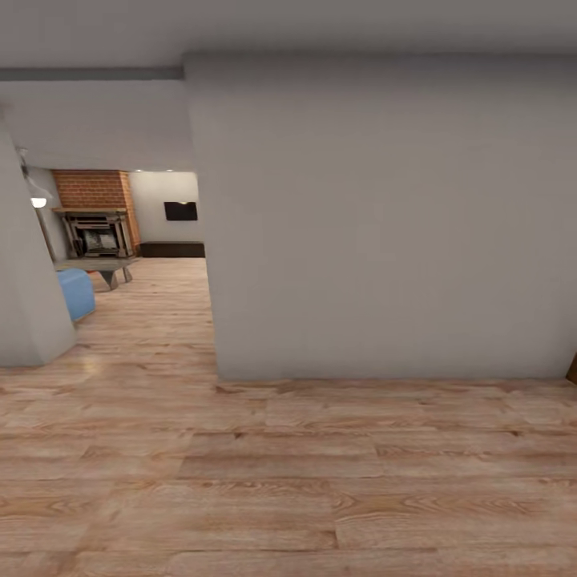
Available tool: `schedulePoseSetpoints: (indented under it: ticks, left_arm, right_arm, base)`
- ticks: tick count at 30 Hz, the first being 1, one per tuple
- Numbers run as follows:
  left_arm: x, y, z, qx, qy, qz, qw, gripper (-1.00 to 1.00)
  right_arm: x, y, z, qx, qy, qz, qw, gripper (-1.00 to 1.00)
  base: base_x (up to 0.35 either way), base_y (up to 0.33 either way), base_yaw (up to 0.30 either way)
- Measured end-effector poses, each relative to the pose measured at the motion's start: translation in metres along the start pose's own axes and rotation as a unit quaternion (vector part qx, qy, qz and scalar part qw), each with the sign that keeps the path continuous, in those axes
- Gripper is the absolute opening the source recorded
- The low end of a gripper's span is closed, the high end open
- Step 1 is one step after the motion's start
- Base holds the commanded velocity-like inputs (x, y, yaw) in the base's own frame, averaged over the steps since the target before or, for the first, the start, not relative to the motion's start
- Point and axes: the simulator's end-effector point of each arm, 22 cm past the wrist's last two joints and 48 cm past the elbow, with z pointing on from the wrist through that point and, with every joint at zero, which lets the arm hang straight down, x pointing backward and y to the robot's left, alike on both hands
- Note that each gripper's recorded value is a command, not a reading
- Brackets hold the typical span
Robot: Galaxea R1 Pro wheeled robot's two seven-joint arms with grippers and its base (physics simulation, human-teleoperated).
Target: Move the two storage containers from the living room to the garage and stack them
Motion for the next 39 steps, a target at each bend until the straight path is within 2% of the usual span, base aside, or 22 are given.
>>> schedulePoseSetpoints:
  ticks: [19, 39]
  left_arm:
    - [-0.0008, -0.0005, 0.0, 0.0, -0.002, 0.001, 1.0, 1.0]
    - [-0.0016, -0.0022, -0.0001, 0.001, -0.005, 0.0, 1.0, 1.0]
  right_arm:
    - [0.0004, 0.0025, -0.0002, -0.002, 0.001, 0.001, 1.0, 1.0]
    - [0.0003, 0.0011, -0.0001, -0.001, 0.001, 0.0, 1.0, 1.0]
  base:
    - [0.326, 0.0, 0.007]
    - [0.326, 0.0, 0.249]
